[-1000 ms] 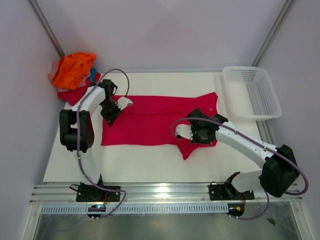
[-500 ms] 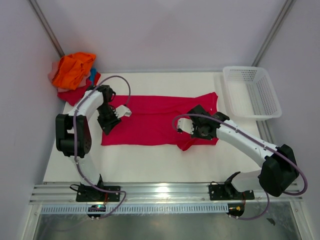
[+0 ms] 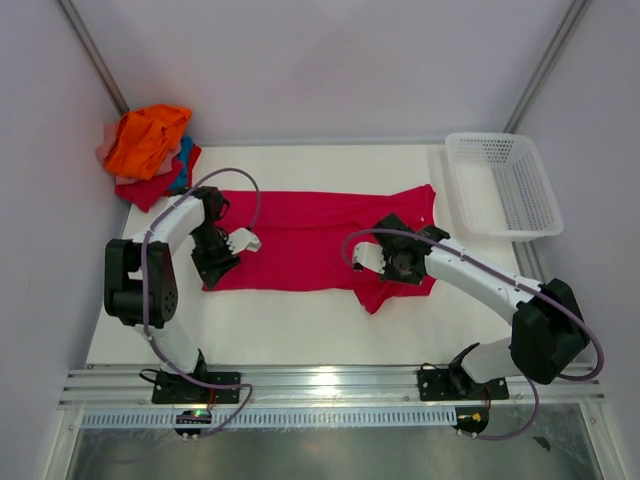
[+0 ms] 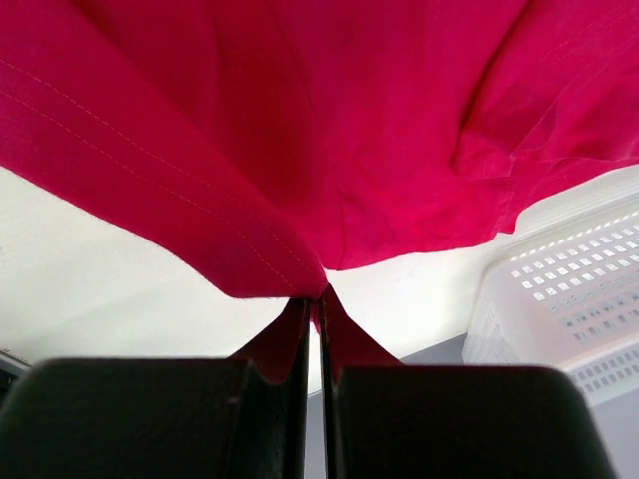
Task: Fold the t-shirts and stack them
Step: Grap the side of the flattened tshirt closest away from the robot with both arms
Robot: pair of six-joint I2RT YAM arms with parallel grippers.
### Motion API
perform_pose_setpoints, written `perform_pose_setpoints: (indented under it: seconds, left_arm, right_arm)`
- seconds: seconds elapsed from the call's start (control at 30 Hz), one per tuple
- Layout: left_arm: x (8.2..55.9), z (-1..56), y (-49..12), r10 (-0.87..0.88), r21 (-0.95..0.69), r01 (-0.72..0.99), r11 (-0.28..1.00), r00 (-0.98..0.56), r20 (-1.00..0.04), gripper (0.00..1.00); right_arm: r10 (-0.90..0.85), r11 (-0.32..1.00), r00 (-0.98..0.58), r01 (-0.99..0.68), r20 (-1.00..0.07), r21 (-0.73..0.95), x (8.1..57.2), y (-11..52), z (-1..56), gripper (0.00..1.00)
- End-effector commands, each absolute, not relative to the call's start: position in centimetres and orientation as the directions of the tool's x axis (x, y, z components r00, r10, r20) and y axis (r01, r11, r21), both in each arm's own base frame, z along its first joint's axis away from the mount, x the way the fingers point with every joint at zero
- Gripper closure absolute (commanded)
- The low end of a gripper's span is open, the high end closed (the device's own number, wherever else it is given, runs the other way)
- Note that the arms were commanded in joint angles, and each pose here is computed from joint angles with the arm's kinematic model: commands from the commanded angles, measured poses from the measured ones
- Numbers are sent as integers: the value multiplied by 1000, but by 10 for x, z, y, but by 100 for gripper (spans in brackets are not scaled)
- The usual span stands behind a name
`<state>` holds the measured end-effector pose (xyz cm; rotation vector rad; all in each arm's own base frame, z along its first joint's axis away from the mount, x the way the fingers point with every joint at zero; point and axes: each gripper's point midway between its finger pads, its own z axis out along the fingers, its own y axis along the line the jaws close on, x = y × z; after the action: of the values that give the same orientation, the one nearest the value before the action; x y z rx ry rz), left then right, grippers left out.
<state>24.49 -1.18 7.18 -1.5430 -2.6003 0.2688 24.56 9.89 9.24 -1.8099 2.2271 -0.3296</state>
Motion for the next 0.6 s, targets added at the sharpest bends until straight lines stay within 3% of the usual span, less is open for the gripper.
perform_pose_setpoints:
  seconds: [0.0, 0.17, 0.57]
  left_arm:
    - [248, 58, -8, 870, -183, 854, 486, -493, 13, 53]
    - [257, 52, -2, 887, -119, 880, 460, -462, 9, 54]
    - [254, 42, -9, 880, -160, 869, 469, -475, -4, 54]
  right_arm:
    - [-978, 208, -193, -915, -77, -346, 255, 106, 99, 97]
    - [-975, 220, -205, -915, -82, -338, 256, 108, 99, 97]
    - [-972, 235, -222, -920, -79, -315, 250, 108, 95, 97]
